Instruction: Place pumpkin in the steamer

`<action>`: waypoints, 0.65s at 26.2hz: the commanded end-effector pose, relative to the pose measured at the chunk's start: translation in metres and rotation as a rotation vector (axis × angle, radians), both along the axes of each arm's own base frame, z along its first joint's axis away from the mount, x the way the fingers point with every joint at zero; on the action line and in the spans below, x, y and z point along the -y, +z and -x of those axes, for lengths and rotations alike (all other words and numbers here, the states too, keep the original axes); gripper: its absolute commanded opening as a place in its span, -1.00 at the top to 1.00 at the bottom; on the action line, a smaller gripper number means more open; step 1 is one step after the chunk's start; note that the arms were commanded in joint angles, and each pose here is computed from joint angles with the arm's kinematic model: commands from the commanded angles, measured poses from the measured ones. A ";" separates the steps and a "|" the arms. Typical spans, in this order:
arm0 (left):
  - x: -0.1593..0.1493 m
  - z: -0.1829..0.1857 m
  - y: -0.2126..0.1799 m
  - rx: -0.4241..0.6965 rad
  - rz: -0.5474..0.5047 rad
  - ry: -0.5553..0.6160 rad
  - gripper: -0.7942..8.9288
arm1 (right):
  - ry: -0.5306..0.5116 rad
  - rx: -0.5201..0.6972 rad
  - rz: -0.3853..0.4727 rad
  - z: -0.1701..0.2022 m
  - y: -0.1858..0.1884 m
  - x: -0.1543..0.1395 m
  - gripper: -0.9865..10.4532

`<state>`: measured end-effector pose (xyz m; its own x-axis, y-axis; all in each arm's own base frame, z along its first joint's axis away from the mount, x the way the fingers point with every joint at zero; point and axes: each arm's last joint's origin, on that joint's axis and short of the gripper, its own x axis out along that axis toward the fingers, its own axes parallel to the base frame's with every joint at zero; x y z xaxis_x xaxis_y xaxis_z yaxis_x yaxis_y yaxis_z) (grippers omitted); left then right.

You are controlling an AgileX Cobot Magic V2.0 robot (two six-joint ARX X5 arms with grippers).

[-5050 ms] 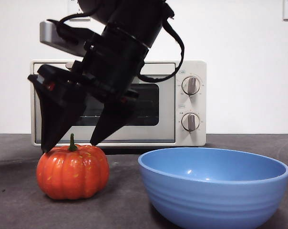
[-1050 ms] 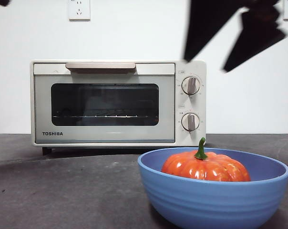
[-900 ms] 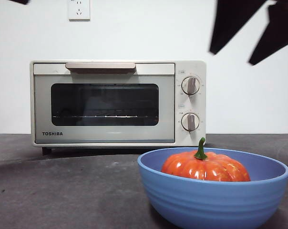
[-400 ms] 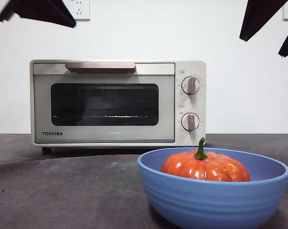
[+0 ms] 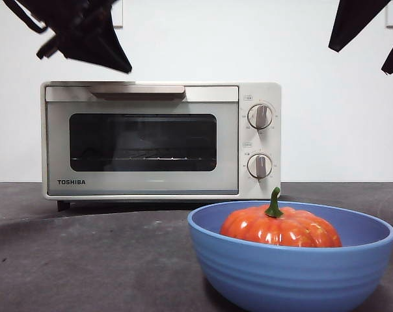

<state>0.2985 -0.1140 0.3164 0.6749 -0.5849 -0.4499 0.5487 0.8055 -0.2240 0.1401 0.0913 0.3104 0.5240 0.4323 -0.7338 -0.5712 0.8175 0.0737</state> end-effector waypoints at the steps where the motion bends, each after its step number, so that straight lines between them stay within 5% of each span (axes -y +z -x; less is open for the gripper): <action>1: 0.007 -0.005 0.002 0.039 -0.030 -0.022 0.81 | 0.010 0.012 -0.009 0.000 0.003 -0.002 -0.11; 17: 0.021 -0.012 -0.013 0.043 -0.109 -0.024 0.81 | 0.010 0.015 -0.011 -0.001 0.004 -0.002 -0.11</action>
<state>0.3046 -0.1314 0.3038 0.6787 -0.5525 -0.4838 0.5673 0.8128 -0.1323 0.1402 0.0913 0.3103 0.5245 0.4326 -0.7333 -0.5713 0.8174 0.0737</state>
